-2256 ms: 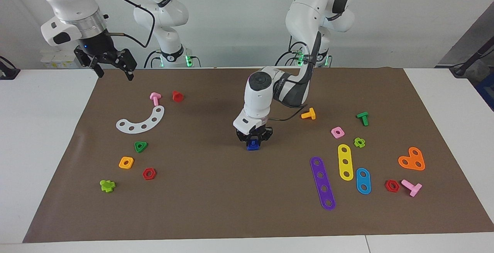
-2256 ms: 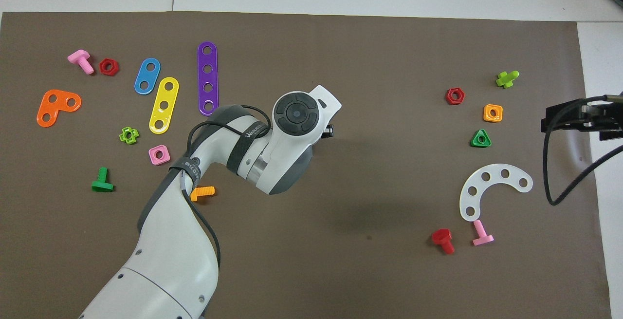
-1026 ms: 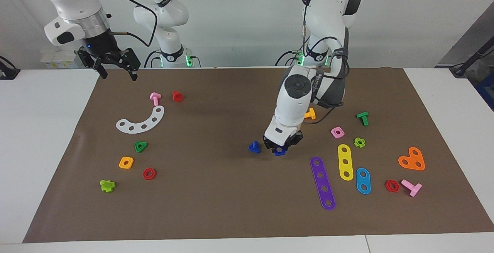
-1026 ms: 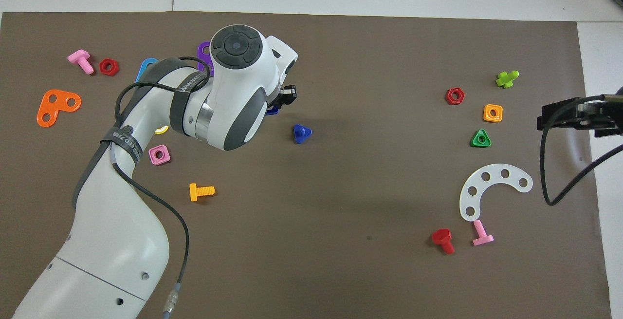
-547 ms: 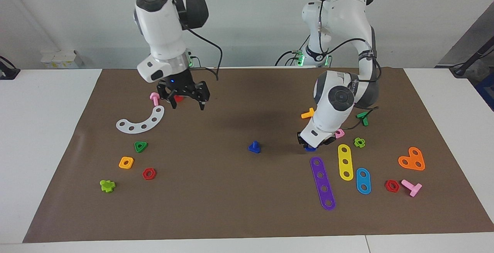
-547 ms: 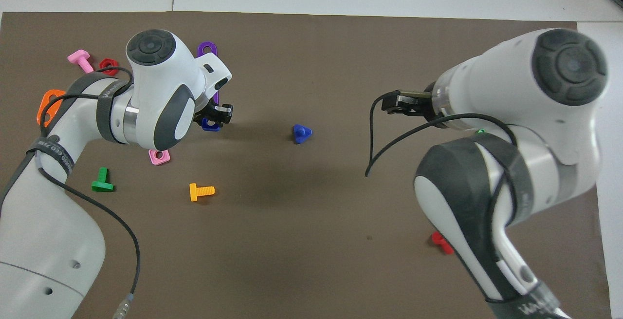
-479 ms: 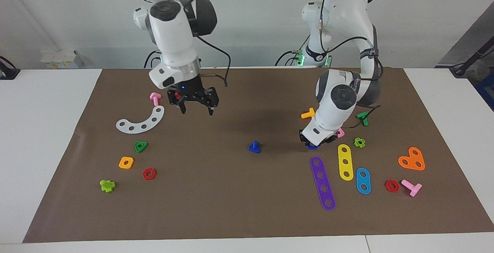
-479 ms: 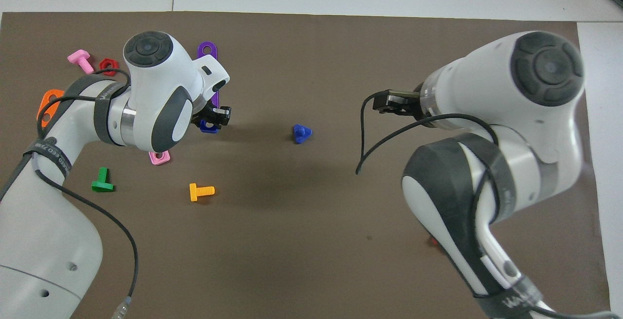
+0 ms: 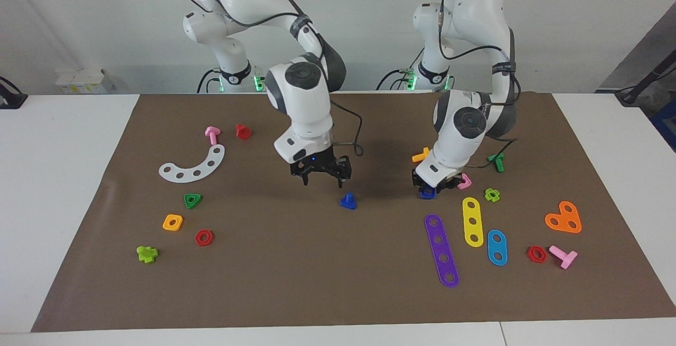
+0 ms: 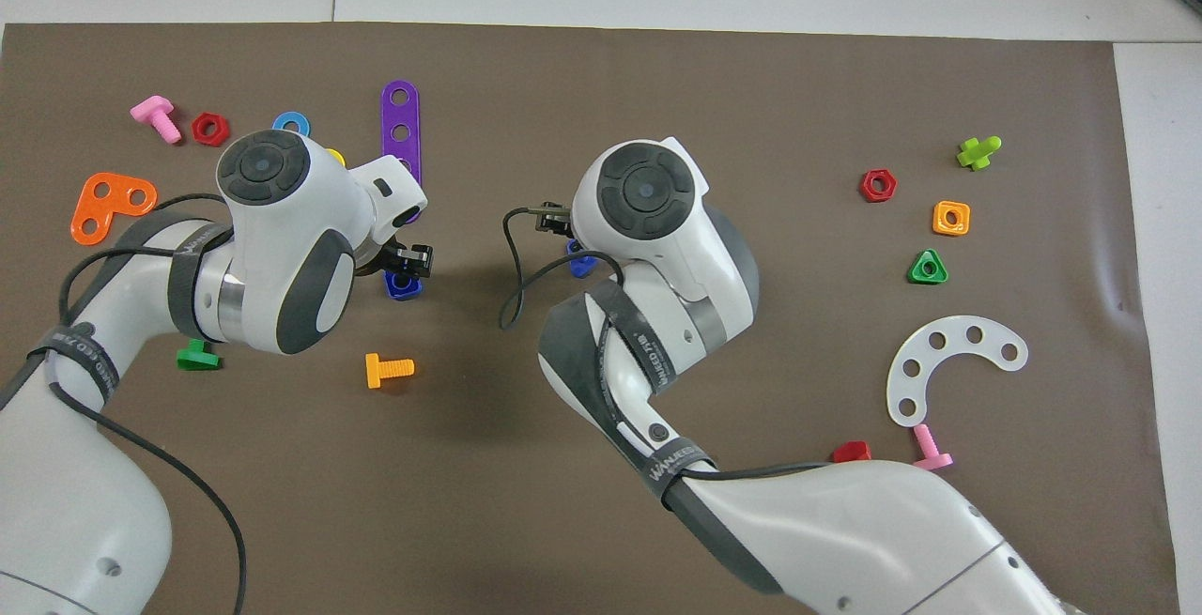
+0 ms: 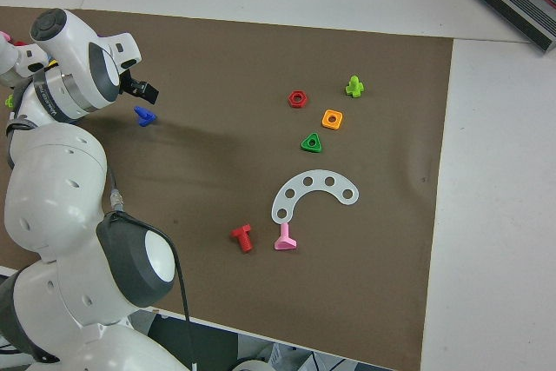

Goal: Unscrew and place screws in storage area

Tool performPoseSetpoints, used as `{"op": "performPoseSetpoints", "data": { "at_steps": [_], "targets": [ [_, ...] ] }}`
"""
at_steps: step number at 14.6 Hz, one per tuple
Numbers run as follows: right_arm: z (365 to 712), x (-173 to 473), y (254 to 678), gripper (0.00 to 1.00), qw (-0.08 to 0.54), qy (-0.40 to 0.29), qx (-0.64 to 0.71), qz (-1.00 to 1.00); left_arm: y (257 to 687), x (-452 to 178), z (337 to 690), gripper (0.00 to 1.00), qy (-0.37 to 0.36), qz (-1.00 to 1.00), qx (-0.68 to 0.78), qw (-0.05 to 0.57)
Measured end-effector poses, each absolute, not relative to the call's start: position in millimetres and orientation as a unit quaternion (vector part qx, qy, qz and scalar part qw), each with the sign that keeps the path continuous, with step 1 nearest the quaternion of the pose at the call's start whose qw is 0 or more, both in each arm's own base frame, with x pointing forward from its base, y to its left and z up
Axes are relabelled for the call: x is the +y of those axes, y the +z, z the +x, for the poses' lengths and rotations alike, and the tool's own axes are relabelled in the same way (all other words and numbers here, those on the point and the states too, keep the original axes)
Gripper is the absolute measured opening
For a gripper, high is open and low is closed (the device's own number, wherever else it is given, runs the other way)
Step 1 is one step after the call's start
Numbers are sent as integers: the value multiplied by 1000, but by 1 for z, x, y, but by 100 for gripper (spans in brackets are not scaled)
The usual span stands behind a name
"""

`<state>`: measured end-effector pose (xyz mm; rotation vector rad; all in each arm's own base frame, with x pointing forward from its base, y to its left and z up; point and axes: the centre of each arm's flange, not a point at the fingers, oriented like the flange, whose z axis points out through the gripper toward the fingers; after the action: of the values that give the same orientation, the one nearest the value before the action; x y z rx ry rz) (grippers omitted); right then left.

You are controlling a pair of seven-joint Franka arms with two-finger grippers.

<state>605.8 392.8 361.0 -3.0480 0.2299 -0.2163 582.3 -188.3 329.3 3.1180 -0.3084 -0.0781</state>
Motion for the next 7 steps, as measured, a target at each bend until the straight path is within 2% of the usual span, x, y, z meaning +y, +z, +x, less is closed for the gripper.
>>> {"op": "performPoseSetpoints", "data": {
  "at_steps": [3,5,7],
  "targets": [
    [603,410,335,100,27,-68,65,-995,363,-172,585,99,-5,996,-86,8],
    [600,411,328,97,23,-64,63,-996,396,-147,584,100,-6,997,-71,9],
    [599,411,325,80,23,-64,62,-996,434,-106,581,100,-5,998,-54,10]
  ]
}}
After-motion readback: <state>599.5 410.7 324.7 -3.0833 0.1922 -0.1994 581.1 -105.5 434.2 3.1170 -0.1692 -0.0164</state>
